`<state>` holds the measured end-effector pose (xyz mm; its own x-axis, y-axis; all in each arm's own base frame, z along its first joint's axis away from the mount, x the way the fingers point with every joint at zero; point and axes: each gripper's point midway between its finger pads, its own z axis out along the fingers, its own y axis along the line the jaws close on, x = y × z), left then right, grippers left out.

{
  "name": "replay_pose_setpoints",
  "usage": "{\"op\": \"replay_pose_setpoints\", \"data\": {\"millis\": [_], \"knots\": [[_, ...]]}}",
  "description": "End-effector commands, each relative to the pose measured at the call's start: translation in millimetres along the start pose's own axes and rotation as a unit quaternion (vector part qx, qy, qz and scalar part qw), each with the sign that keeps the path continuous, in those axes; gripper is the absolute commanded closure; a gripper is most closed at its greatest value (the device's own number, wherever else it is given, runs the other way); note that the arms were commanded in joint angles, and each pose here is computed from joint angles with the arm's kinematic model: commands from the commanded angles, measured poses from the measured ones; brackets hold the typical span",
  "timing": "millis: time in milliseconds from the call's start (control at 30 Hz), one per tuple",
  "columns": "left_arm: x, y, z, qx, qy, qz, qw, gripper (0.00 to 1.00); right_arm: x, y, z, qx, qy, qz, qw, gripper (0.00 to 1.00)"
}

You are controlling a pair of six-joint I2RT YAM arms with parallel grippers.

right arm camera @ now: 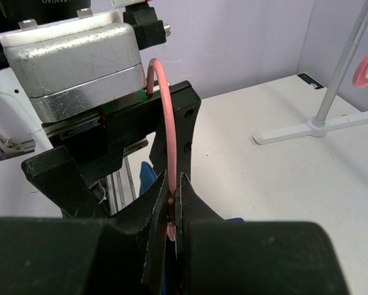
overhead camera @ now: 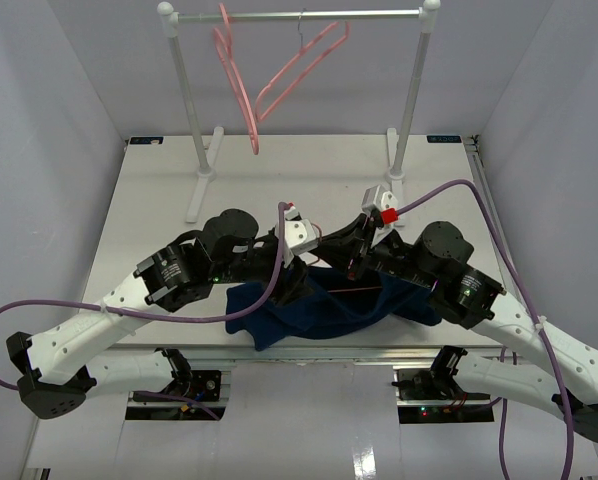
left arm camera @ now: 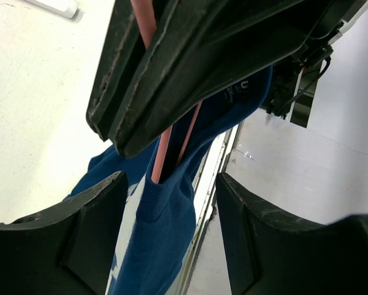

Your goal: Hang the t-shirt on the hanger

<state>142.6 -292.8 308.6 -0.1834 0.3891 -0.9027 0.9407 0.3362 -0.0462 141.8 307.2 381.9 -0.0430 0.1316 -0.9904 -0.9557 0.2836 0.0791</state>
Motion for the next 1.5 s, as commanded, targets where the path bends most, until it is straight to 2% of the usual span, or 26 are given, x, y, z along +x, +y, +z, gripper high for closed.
{"op": "replay_pose_setpoints", "data": {"millis": [0,100,200,367,600,767,933,1133,1467], "knots": [[-61.0,27.2,-59.8,-0.093,-0.113,0.011,0.989,0.29,38.5,-8.6,-21.1,0.020,0.071,-0.007,0.997,0.92],[-41.7,26.5,-47.6,-0.085,-0.067,0.002,0.994,0.29,36.1,-8.3,-21.8,0.019,0.052,-0.013,0.998,0.92],[-15.0,13.8,-25.7,-0.034,-0.001,-0.008,0.999,0.29,31.8,-7.5,-18.7,0.014,0.026,-0.018,0.999,0.92],[10.2,10.6,-7.4,-0.012,0.053,-0.015,0.998,0.31,31.8,-9.2,-12.4,0.012,0.013,-0.017,1.000,0.92],[3.6,4.7,-13.6,0.003,0.017,0.010,1.000,0.30,32.9,-20.1,-7.6,0.044,-0.007,0.007,0.999,0.92],[-4.4,-15.8,-38.0,0.047,-0.048,0.067,0.996,0.29,43.0,-18.6,-1.5,0.034,0.001,0.018,0.999,0.92],[-2.4,-27.8,-54.2,0.075,-0.072,0.124,0.987,0.29,41.2,-10.8,-0.9,0.009,0.003,0.013,1.000,0.92],[7.4,-34.8,-59.8,0.097,-0.053,0.142,0.984,0.29,30.7,-0.3,0.5,-0.020,-0.005,0.015,1.000,0.92],[21.9,-26.2,-41.1,0.098,-0.012,0.153,0.983,0.27,13.8,12.1,5.4,-0.057,-0.013,0.012,0.998,0.92]]}}
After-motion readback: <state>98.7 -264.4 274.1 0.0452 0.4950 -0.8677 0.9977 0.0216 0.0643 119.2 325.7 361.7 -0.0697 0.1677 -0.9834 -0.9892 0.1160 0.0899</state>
